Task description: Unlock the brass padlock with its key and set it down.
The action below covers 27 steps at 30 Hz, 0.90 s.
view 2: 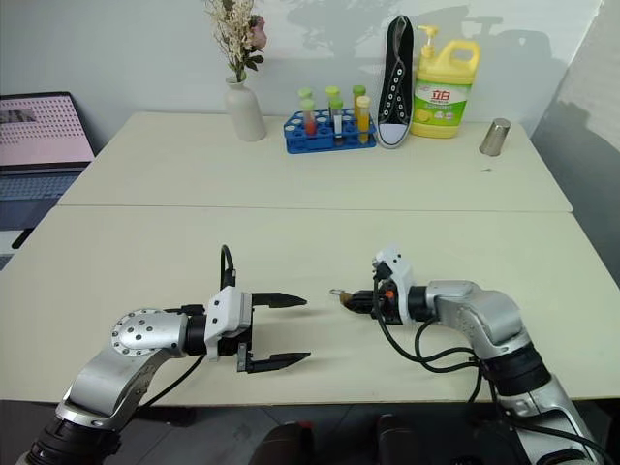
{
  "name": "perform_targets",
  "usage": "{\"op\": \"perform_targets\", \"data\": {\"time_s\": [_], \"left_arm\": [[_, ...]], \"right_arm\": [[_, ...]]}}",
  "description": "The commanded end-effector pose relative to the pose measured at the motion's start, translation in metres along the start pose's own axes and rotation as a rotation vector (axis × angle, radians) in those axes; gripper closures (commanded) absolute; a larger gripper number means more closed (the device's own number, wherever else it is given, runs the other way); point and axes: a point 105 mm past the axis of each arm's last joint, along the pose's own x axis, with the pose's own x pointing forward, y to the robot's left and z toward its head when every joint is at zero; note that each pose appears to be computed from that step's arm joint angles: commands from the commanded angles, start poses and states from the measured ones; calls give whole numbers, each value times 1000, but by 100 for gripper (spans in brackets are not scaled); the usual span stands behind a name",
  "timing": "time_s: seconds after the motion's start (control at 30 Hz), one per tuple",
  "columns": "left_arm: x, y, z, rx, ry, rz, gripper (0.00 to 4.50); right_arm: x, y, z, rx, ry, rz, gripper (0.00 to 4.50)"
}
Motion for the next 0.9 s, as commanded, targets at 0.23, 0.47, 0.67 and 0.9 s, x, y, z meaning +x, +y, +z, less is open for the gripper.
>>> {"op": "perform_targets", "data": {"time_s": [0.23,0.47,0.67,0.9], "left_arm": [[-6,-5,0,34,8,-6,0],[-5,-6,-1,57,15,-18,0],[-1,-7,1,76,12,-34,0],[1,-8,4,57,0,-28,0]], "right_arm": [[-8,16,-27,183,172,88,437],[-8,11,-31,239,195,36,437],[-12,9,-30,268,189,17,362],[-33,6,-35,37,239,-53,198]]}}
